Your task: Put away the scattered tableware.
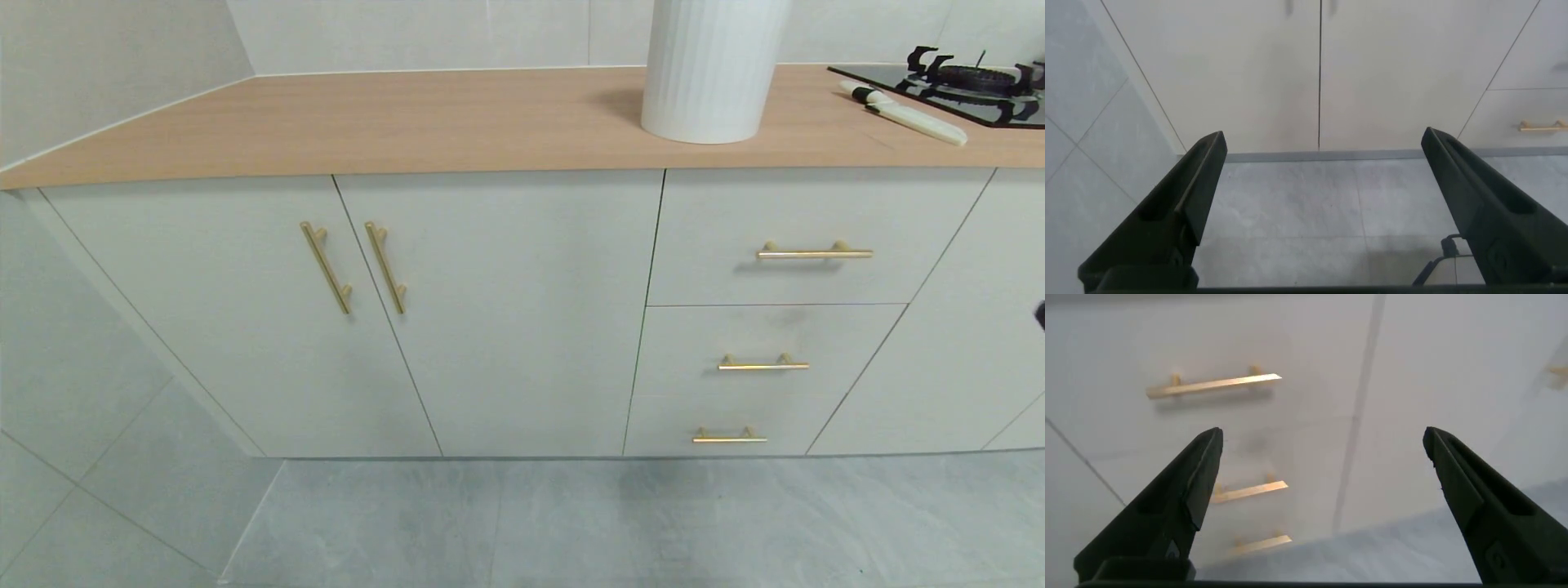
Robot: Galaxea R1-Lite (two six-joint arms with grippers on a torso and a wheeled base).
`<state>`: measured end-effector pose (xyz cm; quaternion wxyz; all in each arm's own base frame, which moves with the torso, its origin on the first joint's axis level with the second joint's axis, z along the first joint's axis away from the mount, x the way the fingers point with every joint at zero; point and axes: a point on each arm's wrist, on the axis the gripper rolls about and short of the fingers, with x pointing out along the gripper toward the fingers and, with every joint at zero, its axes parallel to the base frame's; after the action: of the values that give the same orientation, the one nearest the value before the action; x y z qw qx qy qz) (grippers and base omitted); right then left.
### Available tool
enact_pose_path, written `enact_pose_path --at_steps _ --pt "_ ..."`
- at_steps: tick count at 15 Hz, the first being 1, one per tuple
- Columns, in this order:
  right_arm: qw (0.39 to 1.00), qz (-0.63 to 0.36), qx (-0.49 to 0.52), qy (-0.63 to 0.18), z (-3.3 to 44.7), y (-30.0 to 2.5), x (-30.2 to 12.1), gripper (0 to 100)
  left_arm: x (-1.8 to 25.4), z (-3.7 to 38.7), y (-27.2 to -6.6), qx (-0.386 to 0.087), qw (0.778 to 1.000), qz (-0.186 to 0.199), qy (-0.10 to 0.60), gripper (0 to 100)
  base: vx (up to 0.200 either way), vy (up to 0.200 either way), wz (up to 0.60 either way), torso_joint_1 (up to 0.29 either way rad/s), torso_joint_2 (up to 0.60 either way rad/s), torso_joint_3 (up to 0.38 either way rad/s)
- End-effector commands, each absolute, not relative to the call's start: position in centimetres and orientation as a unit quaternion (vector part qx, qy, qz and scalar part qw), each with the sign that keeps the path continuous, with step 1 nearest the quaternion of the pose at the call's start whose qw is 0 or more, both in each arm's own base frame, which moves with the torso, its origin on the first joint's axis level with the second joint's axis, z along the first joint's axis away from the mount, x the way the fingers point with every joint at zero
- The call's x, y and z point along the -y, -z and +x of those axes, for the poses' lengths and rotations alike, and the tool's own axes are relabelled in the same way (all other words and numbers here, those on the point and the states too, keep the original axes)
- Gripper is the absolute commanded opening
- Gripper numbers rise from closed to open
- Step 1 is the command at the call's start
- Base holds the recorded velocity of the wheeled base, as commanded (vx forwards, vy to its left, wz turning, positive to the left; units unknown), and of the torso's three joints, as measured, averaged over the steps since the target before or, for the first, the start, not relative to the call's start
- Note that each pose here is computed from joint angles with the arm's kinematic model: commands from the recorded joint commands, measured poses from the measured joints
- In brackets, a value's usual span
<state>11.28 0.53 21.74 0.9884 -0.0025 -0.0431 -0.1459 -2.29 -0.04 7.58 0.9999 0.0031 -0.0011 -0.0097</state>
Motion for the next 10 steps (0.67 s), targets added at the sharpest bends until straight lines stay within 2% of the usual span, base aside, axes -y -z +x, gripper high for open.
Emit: enact_pose_path --at_steps 1,4,7,10 --pt "0.983 -0.008 0.080 0.166 -1.2 -22.0 1.1 100 0.0 -2.3 -7.6 0.001 1.000 0.003 0.009 100 0.000 0.000 0.00 0.000 0.00 0.000" --pt "0.983 -0.013 0.070 0.170 -5.1 -21.5 1.4 100 0.0 -2.3 -7.6 0.001 1.000 0.003 0.009 100 0.000 0.000 0.00 0.000 0.00 0.000" --pt "0.970 -0.034 0.089 0.225 -6.8 -18.7 0.7 100 0.0 -2.3 -7.6 0.000 1.000 0.003 0.009 100 0.000 0.000 0.00 0.000 0.00 0.000" --pt "0.978 -0.048 0.099 0.177 -7.2 -16.2 0.7 100 0.0 -2.3 -7.6 0.000 1.000 0.003 0.009 100 0.000 0.000 0.00 0.000 0.00 0.000"
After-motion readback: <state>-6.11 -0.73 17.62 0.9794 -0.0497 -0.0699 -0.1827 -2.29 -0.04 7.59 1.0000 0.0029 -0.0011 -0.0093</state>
